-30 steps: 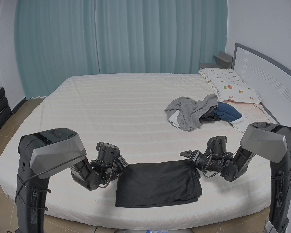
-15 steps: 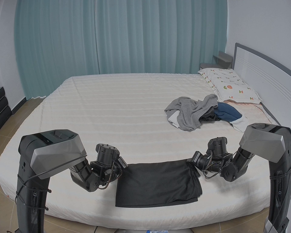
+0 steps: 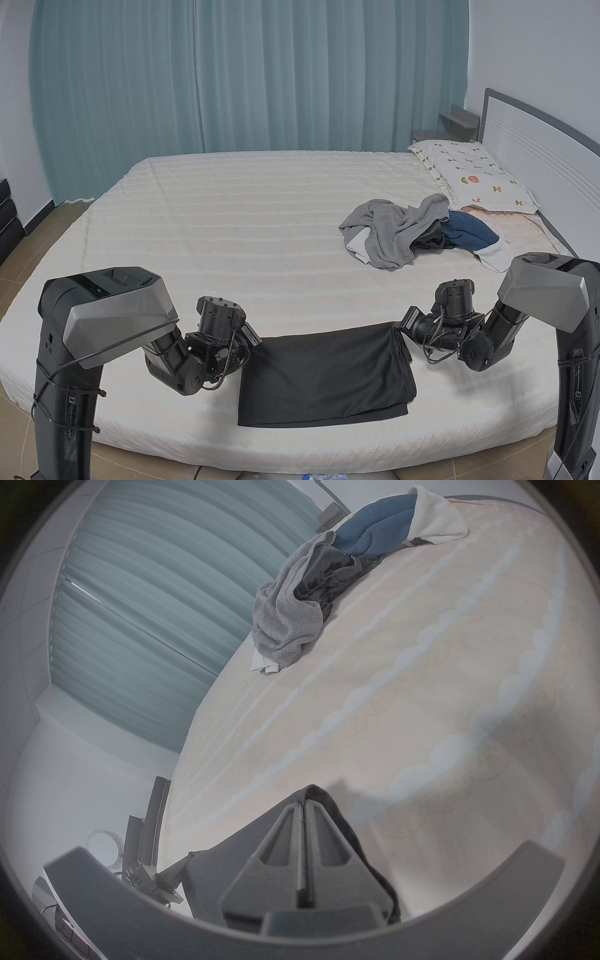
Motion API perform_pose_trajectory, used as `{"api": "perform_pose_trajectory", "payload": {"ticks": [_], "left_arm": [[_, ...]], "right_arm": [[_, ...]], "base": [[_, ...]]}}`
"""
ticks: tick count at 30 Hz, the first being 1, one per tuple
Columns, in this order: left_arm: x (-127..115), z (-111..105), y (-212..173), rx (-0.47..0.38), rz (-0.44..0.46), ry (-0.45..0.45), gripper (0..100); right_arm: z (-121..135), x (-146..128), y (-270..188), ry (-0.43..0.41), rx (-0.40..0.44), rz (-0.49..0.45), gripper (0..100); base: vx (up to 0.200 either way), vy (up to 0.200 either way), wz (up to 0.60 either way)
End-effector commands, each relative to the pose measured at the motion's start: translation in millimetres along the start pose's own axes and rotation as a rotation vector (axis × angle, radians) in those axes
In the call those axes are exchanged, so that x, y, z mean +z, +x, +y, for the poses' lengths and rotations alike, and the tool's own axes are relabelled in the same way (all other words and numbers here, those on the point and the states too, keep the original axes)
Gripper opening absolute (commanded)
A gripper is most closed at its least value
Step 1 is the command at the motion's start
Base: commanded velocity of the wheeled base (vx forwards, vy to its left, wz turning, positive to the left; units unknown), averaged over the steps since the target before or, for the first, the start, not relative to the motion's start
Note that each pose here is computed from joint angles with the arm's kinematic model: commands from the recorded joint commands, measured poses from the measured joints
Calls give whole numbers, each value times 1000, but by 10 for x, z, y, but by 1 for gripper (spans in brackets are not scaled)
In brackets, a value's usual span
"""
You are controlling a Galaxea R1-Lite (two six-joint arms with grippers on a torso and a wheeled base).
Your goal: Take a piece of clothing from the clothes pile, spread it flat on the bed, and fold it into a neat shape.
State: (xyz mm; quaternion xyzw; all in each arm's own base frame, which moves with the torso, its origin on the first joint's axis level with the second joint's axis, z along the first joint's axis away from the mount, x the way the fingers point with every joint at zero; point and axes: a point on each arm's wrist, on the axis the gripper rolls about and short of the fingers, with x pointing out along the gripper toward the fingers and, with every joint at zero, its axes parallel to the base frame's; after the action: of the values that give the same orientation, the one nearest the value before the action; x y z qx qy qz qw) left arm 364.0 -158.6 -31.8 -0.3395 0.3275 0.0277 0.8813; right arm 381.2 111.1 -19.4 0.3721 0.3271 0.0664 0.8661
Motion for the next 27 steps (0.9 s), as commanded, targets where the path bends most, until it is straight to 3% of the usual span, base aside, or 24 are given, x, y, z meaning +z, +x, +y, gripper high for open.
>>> {"api": "perform_pose_trajectory", "payload": {"ticks": [1, 13, 14, 17, 18, 24, 27], "left_arm": [[-8, 7, 11, 3, 0, 0, 0], [-9, 8, 11, 4, 0, 2, 0], [-9, 8, 11, 4, 0, 2, 0], [-14, 4, 10, 3, 1, 3, 0], [-14, 4, 10, 3, 1, 1, 100], [7, -1, 2, -1, -3, -8, 100], [67, -9, -22, -15, -2, -79, 100]], "right_arm": [[-22, -2, 11, 2, -5, 1, 0], [-56, -22, 22, 2, -14, 11, 0], [-56, -22, 22, 2, -14, 11, 100], [-48, -24, 18, 4, -10, 11, 100], [-38, -17, 8, 8, -8, 9, 100], [14, 44, -206, 15, -4, -4, 100], [30, 11, -522, 14, -7, 27, 100]], "base": [[0, 0, 0], [0, 0, 0], [0, 0, 0], [0, 0, 0], [0, 0, 0], [0, 0, 0], [0, 0, 0]]}}
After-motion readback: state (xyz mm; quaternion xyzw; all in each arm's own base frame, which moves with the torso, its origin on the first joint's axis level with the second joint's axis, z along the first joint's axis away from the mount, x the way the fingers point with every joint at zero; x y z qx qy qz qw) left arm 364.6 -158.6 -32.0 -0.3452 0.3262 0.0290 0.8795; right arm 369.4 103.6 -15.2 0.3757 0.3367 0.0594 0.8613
